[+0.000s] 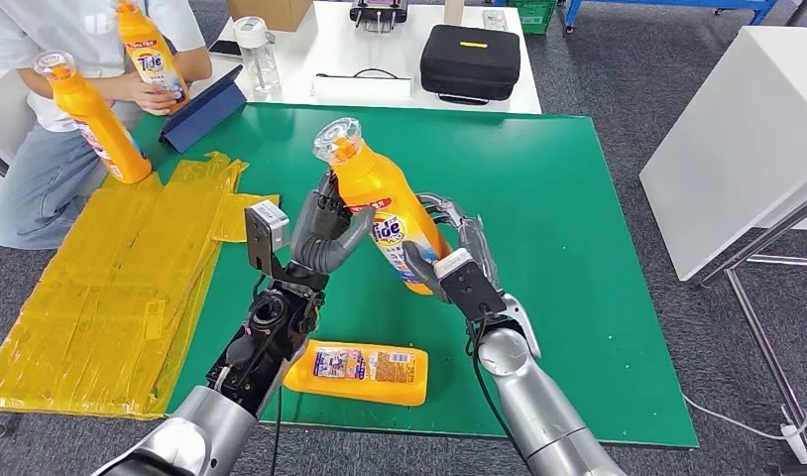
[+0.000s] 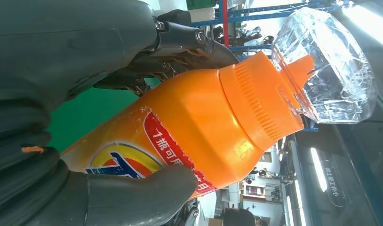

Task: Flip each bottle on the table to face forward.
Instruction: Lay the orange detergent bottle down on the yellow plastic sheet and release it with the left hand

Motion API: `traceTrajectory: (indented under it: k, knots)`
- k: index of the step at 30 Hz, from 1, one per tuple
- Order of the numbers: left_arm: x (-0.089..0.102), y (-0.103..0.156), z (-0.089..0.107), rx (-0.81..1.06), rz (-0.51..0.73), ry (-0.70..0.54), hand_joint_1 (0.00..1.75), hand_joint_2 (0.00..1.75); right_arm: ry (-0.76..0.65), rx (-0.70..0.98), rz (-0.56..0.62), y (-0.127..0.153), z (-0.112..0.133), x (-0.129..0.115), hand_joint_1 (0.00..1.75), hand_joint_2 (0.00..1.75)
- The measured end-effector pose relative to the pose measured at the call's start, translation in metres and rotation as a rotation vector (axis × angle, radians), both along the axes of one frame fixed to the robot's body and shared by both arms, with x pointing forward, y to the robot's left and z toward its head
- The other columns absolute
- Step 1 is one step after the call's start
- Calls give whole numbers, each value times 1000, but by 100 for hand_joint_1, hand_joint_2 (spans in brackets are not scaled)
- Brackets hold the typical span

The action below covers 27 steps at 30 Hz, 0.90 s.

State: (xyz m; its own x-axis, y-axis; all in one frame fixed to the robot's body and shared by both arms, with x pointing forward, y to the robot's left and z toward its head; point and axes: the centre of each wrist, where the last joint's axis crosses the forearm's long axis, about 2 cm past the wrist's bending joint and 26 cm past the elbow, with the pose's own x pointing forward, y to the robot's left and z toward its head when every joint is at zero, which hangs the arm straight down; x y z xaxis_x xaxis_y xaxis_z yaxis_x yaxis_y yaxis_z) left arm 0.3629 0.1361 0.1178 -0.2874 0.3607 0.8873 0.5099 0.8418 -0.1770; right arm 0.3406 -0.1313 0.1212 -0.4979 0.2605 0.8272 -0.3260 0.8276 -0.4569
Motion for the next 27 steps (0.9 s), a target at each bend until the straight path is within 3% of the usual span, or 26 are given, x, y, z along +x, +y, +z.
traceTrajectory:
  k: [7,11,19,27]
  knots:
    - [0,0,0,0,-1,0,175,175,-1,2,-1,0,0,-1,175,175]
    - [0,-1,0,1,2,5,175,175,-1,-9,-15,-1,1,-1,0,175]
    - [0,-3,1,9,46,15,175,175,-52,-11,-99,-7,5,-7,0,175]
    - [3,9,-1,-5,167,43,175,175,-129,32,-105,-11,18,-13,0,175]
